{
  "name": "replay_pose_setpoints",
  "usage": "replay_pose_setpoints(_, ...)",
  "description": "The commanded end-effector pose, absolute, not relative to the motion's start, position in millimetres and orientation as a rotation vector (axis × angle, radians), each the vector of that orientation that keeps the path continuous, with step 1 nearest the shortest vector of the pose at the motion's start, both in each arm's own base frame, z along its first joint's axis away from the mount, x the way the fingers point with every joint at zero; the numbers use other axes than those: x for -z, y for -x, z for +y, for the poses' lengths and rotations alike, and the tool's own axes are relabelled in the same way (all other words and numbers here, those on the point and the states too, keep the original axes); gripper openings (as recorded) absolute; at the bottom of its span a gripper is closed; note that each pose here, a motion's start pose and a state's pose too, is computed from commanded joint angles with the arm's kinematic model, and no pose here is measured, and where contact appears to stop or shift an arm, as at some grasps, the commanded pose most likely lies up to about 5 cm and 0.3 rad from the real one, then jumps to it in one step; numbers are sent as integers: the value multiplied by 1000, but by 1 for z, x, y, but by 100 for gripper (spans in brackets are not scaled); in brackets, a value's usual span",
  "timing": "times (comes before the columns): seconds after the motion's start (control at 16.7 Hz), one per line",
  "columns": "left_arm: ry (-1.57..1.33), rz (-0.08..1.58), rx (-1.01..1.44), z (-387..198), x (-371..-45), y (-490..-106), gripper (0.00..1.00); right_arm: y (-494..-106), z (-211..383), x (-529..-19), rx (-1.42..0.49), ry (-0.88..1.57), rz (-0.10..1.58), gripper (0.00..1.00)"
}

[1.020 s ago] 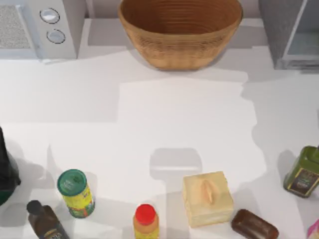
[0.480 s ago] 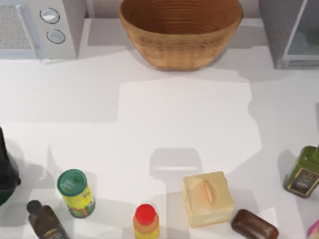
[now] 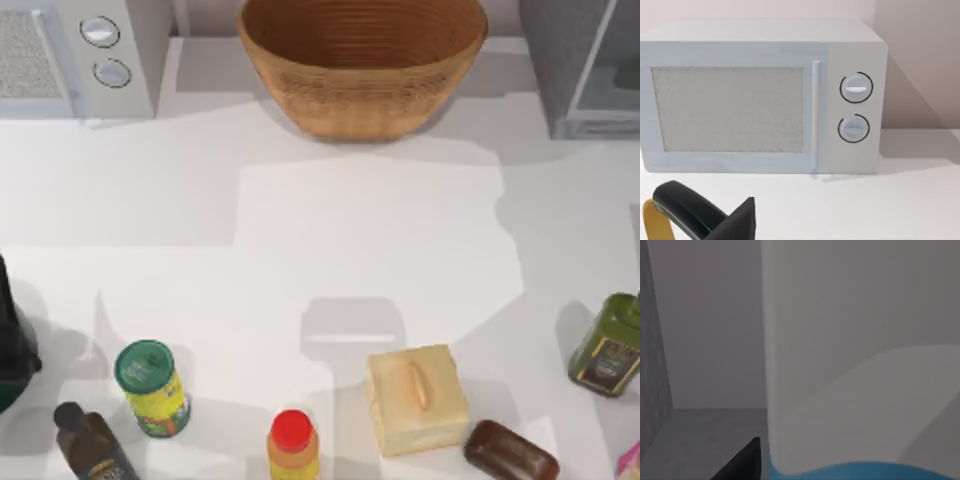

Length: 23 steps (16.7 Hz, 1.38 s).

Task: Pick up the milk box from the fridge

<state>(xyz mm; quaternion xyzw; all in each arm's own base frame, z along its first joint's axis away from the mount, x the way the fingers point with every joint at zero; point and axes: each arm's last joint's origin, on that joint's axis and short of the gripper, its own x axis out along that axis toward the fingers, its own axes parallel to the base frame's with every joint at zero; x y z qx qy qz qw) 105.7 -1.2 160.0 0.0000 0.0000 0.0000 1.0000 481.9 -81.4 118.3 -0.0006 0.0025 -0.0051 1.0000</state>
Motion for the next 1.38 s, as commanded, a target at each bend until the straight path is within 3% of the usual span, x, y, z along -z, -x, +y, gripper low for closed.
replay_pose_setpoints(0.66,0,0,0,-1,-160,-106,100,-482,-81,-118,10,1,5,2)
replay_pose_setpoints(1.38,0,0,0,-1,-160,-106,100,-482,-83,-131,13,0,4,0)
